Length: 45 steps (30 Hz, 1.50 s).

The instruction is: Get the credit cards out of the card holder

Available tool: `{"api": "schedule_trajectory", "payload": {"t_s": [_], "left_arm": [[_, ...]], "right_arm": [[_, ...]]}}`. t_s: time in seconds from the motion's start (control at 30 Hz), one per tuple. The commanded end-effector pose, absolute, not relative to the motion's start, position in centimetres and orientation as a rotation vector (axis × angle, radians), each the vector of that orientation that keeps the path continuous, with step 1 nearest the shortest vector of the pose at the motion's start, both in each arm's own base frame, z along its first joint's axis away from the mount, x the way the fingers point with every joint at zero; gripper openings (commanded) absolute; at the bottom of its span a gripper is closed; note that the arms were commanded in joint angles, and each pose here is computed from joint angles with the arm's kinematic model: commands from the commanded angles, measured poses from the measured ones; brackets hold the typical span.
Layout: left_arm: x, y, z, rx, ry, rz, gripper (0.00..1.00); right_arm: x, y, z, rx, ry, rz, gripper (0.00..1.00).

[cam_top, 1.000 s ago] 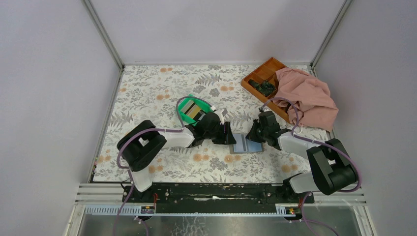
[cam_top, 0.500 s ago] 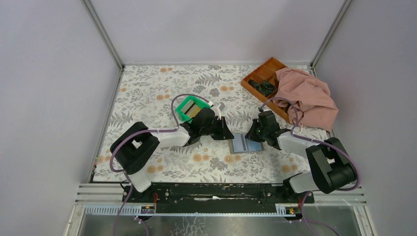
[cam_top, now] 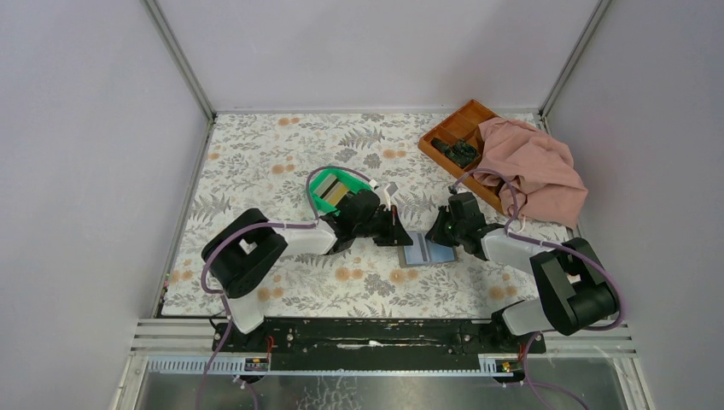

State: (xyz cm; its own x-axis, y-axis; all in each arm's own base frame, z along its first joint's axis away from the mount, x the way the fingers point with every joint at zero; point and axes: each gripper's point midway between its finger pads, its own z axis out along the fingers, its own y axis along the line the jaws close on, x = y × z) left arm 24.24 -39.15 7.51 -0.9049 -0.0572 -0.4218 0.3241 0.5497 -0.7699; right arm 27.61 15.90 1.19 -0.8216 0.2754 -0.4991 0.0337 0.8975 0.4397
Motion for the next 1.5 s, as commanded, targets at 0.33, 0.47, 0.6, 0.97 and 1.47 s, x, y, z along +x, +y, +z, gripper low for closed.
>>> {"api": "schedule_trajectory", "payload": {"t_s": [0.33, 0.47, 0.6, 0.97, 1.47], "left_arm": [[24.7, -38.2, 5.4, 0.211, 2.408, -1.202, 0.06], [24.9, -37.9, 4.9, 0.208, 2.422, -1.168, 0.06], [24.8, -37.6, 4.4, 0.204, 2.434, -1.147, 0.07], [24.7, -37.7, 3.5, 0.197, 2.458, -1.145, 0.07], [24.9, -37.9, 2.7, 0.182, 2.476, -1.138, 0.06]], "right_arm": [[26.7, 15.3, -0.3, 0.212, 2.542, 0.522, 0.00], [26.7, 15.2, -0.3, 0.212, 2.542, 0.520, 0.00], [26.7, 15.3, -0.4, 0.209, 2.544, 0.522, 0.00], [26.7, 15.3, -0.2, 0.207, 2.540, 0.523, 0.00], [26.6, 15.4, -0.2, 0.202, 2.538, 0.535, 0.00]]}}
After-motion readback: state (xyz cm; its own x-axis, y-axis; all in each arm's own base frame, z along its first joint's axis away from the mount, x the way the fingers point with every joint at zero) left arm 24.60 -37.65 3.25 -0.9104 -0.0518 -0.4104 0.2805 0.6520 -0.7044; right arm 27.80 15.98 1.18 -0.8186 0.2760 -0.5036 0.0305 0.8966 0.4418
